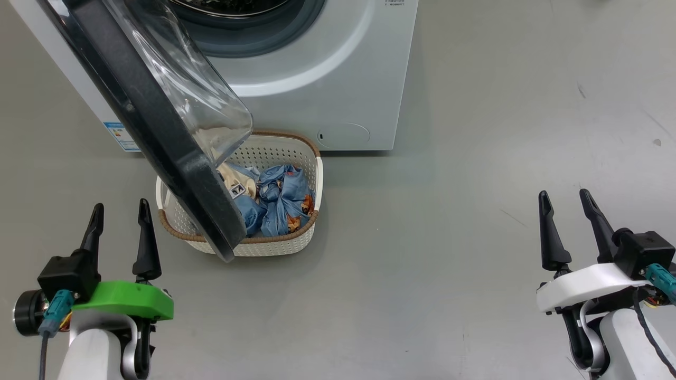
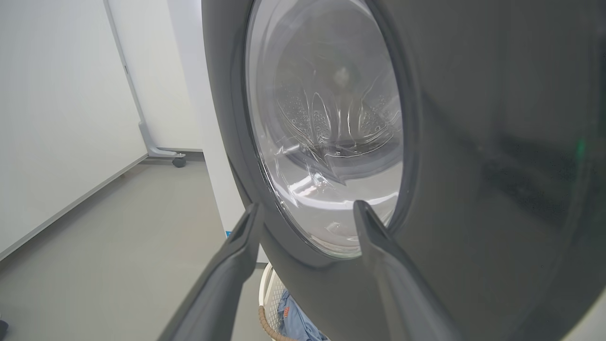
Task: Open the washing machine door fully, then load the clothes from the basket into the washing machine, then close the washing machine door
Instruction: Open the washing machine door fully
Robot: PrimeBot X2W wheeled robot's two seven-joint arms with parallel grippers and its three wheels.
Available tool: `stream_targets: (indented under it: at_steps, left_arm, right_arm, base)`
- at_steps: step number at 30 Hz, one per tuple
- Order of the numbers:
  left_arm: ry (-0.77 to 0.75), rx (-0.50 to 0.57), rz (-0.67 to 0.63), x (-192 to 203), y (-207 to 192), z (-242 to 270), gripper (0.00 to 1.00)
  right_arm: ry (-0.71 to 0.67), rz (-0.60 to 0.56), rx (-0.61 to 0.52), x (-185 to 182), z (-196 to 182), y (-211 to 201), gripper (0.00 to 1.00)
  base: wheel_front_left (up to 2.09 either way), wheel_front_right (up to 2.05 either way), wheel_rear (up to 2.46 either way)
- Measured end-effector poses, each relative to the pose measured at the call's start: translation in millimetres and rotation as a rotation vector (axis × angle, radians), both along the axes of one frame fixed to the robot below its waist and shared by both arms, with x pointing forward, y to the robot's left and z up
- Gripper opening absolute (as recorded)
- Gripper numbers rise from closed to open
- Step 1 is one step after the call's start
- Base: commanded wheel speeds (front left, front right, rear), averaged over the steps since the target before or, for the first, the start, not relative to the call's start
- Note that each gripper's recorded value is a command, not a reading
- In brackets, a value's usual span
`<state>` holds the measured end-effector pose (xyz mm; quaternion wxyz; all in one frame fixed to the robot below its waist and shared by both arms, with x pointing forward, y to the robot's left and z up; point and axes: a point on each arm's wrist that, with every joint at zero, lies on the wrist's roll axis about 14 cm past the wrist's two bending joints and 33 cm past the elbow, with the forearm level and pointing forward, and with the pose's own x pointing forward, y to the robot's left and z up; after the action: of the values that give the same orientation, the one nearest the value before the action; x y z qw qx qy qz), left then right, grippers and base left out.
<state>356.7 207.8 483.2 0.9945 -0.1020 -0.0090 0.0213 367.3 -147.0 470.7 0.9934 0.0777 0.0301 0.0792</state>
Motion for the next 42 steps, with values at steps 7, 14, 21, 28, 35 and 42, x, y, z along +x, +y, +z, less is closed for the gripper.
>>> stream_targets:
  at_steps: [7,14,21,28,35,42]
  left_arm:
    - [-0.003,0.0,-0.007,0,-3,1,1.0]
    - [-0.007,0.0,-0.005,0,-2,2,1.0]
    - [-0.003,-0.006,-0.015,-1,-6,1,0.0]
    - [-0.03,-0.019,0.022,-1,5,9,0.0]
    - [-0.29,0.015,0.074,11,26,93,0.0]
    - [-0.591,0.083,0.004,10,8,189,0.0]
  right_arm:
    - [-0.004,-0.004,-0.003,1,1,-1,1.0]
    - [-0.009,-0.003,-0.006,3,2,-2,1.0]
    - [-0.013,0.002,0.001,4,3,1,1.0]
    - [-0.017,-0.01,0.009,5,4,-1,1.0]
    - [-0.016,-0.005,0.005,6,3,0,1.0]
    - [-0.02,0.007,-0.005,6,3,2,1.0]
  base:
    - [0.0,0.0,0.0]
    - [0.0,0.0,0.0]
    - [0.0,0.0,0.0]
    - [0.0,0.0,0.0]
    - [0.0,0.0,0.0]
    - [0.0,0.0,0.0]
